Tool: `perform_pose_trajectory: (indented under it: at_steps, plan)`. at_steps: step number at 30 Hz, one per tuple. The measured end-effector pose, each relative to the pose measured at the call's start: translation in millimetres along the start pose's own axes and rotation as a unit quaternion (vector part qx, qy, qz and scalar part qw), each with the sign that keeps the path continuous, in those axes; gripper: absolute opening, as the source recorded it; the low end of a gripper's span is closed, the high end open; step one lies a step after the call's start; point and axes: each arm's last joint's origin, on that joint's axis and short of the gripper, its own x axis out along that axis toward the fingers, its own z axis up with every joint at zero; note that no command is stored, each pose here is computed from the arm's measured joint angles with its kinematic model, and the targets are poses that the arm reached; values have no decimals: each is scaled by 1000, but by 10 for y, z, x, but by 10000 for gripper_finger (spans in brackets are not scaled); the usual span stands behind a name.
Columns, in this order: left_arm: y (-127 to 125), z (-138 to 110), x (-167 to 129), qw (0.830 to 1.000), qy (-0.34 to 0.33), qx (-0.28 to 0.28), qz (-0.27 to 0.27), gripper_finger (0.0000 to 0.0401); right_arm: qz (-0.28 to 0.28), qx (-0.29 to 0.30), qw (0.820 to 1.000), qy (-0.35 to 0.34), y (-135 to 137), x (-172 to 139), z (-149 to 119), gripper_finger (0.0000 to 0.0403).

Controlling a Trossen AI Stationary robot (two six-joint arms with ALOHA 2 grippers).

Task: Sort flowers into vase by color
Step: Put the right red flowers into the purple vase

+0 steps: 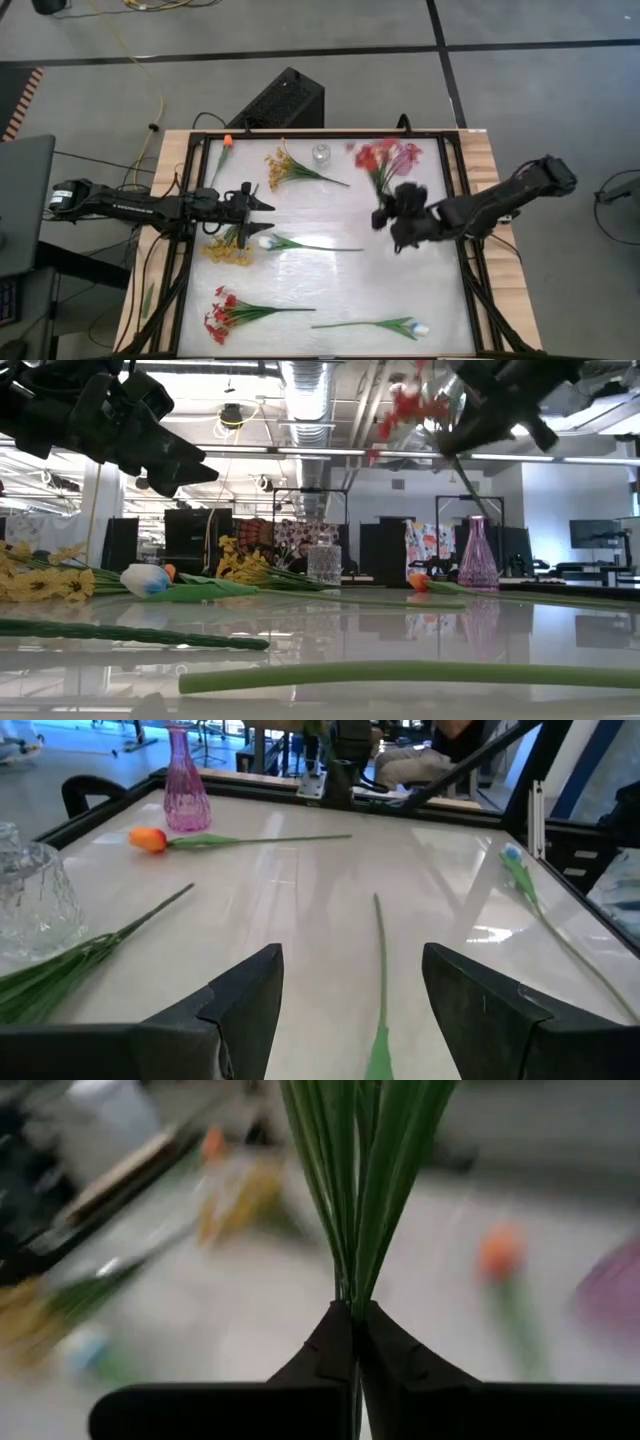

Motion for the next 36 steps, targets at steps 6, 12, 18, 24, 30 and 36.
perform_pose_trajectory:
  at_steps: [6, 12, 18, 24, 30, 36]
  plan:
    - [4, 1, 0, 1000, -1, -13, 8, 229, -101, -43, 990, -85, -347, 115, 462, 28]
    - [11, 3, 0, 1000, -3, -17, 19, 229, -135, -58, 988, -54, -720, 273, 807, 28]
    - [12, -1, 0, 1000, -1, -12, 20, 229, -23, -38, 995, -85, -1170, 339, 1047, 28]
    - [14, -14, 0, 1000, 6, -12, 21, 229, 91, -10, 974, -208, -1628, 341, 1028, 27]
    - [16, -30, -1, 1000, 14, -17, 23, 229, 90, -32, 965, -245, -1792, 437, 886, 27]
    - [20, -62, -3, 999, 30, -20, 25, 229, 72, -55, 967, -237, -1829, 470, 855, 27]
